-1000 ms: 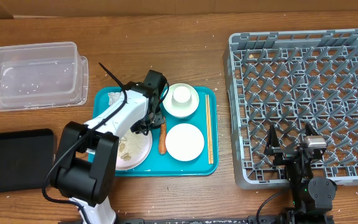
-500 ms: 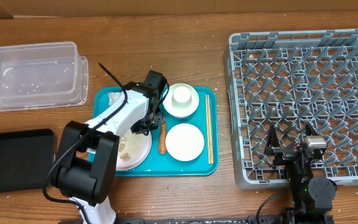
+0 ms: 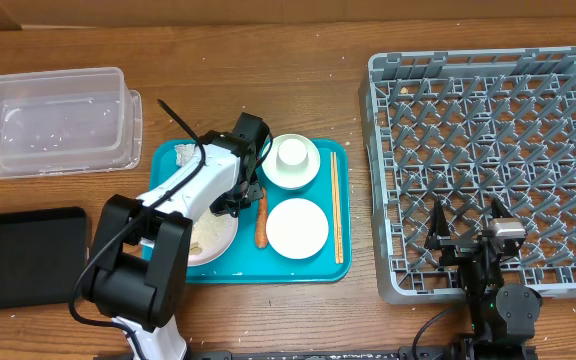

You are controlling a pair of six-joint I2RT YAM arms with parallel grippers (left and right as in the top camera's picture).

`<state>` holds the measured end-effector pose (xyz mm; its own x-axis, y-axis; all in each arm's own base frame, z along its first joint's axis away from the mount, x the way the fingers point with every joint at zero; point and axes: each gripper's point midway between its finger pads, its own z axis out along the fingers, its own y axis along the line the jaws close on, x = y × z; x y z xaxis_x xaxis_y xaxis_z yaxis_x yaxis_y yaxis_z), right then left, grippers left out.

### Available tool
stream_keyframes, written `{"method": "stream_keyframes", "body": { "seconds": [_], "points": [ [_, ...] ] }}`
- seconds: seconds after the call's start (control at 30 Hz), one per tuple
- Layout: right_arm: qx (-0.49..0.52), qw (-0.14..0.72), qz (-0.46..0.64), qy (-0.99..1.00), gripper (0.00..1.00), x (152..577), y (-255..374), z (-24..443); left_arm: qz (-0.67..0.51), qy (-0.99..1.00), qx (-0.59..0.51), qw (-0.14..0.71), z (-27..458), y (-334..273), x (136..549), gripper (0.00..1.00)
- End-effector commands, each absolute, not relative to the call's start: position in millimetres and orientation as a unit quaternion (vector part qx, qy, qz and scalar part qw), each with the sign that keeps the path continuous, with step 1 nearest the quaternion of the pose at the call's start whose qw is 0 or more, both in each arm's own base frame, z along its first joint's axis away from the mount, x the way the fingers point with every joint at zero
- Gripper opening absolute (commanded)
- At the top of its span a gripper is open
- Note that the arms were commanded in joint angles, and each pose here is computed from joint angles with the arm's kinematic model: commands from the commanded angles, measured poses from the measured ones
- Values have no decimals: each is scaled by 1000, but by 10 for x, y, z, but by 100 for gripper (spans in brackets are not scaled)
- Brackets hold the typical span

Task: Sort waste into correct bins and load items into the dishwasher
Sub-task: 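Grasp the white plate rim with the left gripper and lift it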

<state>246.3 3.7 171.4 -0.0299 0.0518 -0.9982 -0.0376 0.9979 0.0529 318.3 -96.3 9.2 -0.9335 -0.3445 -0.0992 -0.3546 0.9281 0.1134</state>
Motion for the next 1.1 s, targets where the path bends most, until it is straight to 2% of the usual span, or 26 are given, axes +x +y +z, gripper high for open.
{"method": "stream_keyframes", "body": {
  "seconds": [0.0, 0.67, 1.07],
  "points": [
    [7, 700, 27, 714, 100, 2464, 16, 1707, 74, 980, -182, 29, 117, -970, 3152, 4],
    [7, 700, 27, 714, 100, 2464, 16, 1707, 128, 972, -189, -50, 432, -827, 2809, 4],
    [7, 700, 27, 714, 100, 2464, 16, 1707, 151, 970, -191, -28, 757, -773, 2954, 4]
  ]
}}
